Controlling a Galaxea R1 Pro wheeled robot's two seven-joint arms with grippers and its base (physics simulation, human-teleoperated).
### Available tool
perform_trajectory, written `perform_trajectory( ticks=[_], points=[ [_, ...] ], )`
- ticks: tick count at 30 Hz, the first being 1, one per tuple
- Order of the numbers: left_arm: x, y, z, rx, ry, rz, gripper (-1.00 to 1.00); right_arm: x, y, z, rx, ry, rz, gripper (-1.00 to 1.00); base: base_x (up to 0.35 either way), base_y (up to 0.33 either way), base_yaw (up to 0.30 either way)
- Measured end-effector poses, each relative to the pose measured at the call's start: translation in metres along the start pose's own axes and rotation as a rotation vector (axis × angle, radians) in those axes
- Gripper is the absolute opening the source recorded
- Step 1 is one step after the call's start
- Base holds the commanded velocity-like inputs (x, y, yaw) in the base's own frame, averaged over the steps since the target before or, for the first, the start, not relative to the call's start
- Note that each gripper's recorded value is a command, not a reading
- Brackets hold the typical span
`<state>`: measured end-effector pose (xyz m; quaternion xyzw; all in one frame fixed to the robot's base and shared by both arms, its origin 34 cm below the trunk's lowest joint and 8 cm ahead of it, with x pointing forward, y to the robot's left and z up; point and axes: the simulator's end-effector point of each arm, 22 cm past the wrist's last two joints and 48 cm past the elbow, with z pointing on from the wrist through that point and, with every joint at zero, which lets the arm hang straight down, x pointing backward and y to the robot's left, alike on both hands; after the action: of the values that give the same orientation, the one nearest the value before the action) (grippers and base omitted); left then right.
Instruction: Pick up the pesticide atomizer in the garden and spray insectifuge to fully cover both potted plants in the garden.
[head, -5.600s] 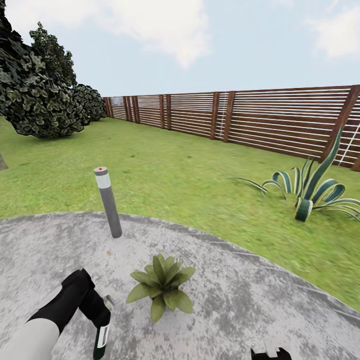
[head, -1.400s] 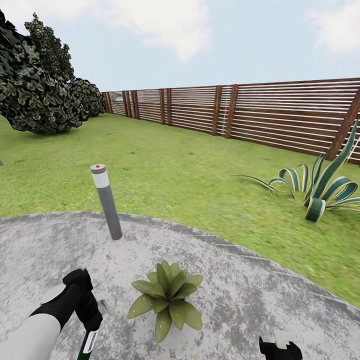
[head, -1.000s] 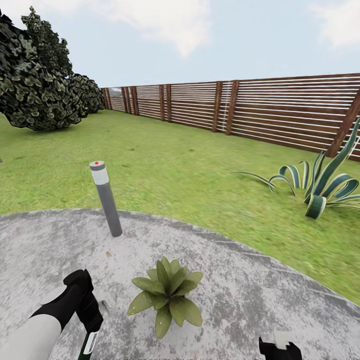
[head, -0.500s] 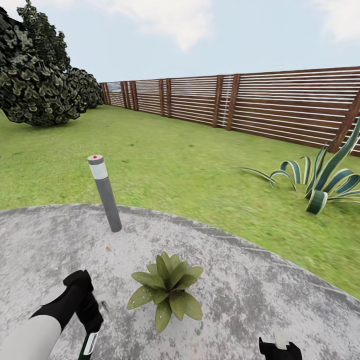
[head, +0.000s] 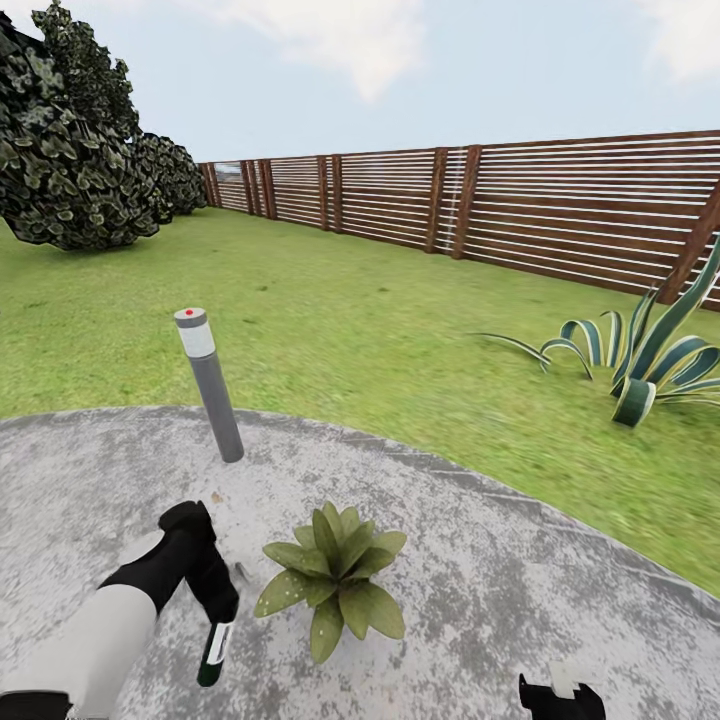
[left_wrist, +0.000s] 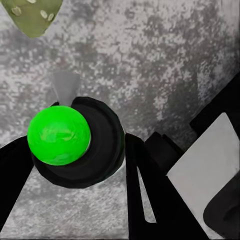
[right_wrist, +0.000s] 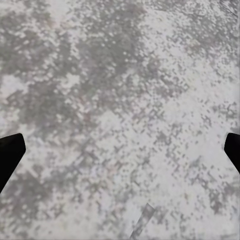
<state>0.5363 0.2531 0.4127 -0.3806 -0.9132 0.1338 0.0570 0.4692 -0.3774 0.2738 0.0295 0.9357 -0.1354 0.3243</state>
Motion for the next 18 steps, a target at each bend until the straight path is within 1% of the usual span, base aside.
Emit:
perform_trajectory(
  ticks=[2,4,5,9,13,18],
  points=[
    [0.007,0.000,-0.002,0.005,0.035,0.009,-1.00,0.000,0.000,0.000,0.000,0.000,0.000,1.00,0.000,0.000,0.000],
    [0.022,0.006,-0.002,-0.021,0.096,0.018,-1.00,0.000,0.000,0.000,0.000,0.001,0.000,1.00,0.000,0.000,0.000],
    [0.027,0.009,-0.003,-0.030,0.115,0.019,-1.00,0.000,0.000,0.000,0.000,0.001,0.000,1.00,0.000,0.000,0.000],
    [0.049,0.020,-0.003,-0.045,0.150,0.000,-1.00,0.000,0.000,0.000,0.000,0.002,0.000,1.00,0.043,0.034,0.000],
    [0.050,0.019,-0.002,-0.042,0.148,-0.005,-1.00,0.000,0.000,0.000,0.000,0.002,0.000,1.00,0.172,0.151,0.000],
    [0.045,0.018,-0.003,-0.044,0.147,-0.002,-1.00,0.001,0.000,0.000,0.002,0.002,0.000,1.00,0.029,0.025,0.000]
  ],
)
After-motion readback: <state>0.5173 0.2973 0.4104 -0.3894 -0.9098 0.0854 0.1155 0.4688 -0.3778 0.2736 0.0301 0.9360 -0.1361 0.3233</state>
